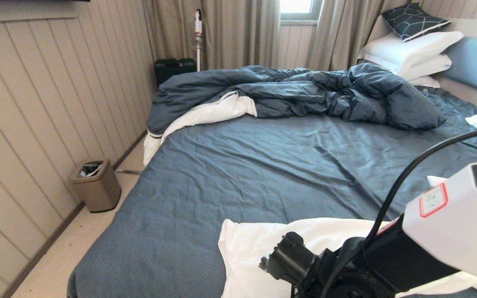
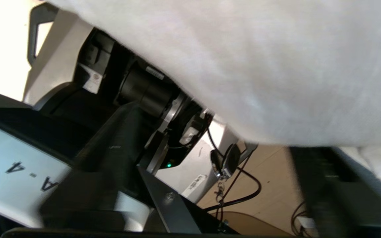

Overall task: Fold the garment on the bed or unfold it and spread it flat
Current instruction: Unford the white T-shirt

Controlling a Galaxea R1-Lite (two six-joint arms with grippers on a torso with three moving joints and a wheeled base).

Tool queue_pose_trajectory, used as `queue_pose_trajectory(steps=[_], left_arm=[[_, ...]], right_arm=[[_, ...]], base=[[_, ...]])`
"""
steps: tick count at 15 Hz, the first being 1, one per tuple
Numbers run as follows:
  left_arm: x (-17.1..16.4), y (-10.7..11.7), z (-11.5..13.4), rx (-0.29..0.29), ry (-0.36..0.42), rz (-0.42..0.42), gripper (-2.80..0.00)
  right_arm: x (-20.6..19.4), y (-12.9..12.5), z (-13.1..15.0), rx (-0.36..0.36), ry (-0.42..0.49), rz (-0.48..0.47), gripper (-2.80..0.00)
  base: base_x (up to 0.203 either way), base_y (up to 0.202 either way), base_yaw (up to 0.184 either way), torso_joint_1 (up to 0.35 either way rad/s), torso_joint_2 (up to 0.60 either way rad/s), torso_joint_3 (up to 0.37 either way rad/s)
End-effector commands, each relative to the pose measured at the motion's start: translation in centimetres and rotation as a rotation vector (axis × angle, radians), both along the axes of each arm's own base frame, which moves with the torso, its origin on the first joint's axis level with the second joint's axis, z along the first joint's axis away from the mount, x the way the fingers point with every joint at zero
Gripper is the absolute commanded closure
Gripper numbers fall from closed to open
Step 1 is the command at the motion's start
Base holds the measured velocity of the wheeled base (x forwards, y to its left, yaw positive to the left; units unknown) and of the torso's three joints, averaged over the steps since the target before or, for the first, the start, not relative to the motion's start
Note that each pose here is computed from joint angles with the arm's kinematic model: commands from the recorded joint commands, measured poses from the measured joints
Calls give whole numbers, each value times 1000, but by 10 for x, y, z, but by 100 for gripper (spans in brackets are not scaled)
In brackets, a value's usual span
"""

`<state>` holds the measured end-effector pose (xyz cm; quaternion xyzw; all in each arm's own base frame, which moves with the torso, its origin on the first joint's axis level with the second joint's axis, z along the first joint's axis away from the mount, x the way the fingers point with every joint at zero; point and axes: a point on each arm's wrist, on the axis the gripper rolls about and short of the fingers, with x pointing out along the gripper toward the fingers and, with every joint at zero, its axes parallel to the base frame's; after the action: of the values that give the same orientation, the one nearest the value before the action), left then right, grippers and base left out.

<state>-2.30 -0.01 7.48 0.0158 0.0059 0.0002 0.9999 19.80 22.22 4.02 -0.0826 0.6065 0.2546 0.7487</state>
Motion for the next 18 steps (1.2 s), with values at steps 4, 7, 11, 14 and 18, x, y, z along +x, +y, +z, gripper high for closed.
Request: queue_pose_trajectory(steps=[4,7,11,14,18], left_arm=[[0,0,0,1,0,1,0],[0,0,0,1,0,1,0],[0,0,0,2,0,1,0],[0,0,0,2,0,1,0],[0,0,0,2,0,1,0]], right_arm=[[-1,1,-3,-10,4,3,0],[-13,6,-2,-19,1,41,0],[-14,0,18,-1,-74,19,0],[-9,-10,53,91,-159,-22,0],[31,-33,95,173,-280,-168,0]], base=[[0,0,0,0,0,0],[0,0,0,0,0,0],[0,0,0,0,0,0],[0,0,0,0,0,0],[0,0,0,0,0,0]])
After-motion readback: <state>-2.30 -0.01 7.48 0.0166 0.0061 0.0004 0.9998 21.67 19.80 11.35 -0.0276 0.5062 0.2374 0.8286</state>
